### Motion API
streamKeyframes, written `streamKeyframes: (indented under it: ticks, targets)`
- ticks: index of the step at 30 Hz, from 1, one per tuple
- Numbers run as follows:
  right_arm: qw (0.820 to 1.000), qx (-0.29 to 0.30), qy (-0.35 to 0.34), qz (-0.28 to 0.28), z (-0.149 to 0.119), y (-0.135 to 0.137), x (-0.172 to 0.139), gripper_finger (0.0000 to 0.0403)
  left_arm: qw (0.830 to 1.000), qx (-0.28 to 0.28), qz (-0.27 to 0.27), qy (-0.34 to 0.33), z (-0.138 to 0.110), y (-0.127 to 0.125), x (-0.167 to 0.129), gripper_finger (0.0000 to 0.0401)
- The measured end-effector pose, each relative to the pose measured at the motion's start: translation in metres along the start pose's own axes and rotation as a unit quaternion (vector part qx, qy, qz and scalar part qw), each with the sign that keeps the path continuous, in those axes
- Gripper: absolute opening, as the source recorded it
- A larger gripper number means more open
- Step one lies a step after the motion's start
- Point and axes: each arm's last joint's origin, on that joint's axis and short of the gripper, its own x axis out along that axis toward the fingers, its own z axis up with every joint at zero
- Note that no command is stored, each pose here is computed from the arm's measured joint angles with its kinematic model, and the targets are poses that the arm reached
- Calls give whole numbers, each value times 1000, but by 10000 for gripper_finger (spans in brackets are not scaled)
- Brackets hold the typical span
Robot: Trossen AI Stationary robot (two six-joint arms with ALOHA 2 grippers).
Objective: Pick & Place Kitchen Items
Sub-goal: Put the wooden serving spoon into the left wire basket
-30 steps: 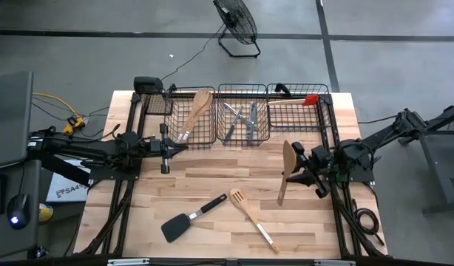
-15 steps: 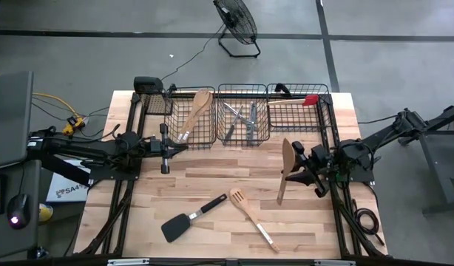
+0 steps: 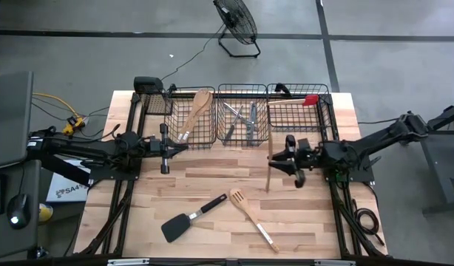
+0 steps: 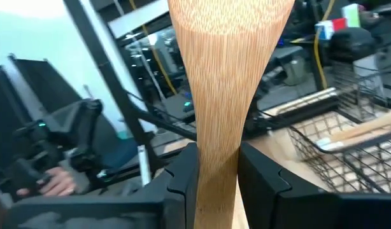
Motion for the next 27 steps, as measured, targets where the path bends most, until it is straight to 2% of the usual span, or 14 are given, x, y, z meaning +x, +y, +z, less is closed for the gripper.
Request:
streamKeyframes:
  ticks: [4, 11, 15, 17, 23, 27]
  targets:
    - [1000, -3, -6, -17, -5, -6, 11, 79, 1000, -23, -6, -17, 3, 0, 0, 22]
    - [998, -30, -27, -41, -10, -15, 24, 79, 994, -100, -26, -35, 5, -1, 3, 118]
    - [997, -39, -56, -46, -10, -20, 33, 79, 990, -131, -27, -35, 4, -2, 9, 155]
    - [995, -38, -73, -49, -11, -23, 38, 79, 990, -137, -27, -34, 7, -2, 15, 163]
    - [988, -10, -115, -106, -18, -36, 50, 79, 990, -138, -28, -10, 19, -2, 44, 166]
    - [974, 26, -147, -168, -23, -44, 54, 79, 993, -112, -25, 10, 24, -2, 66, 166]
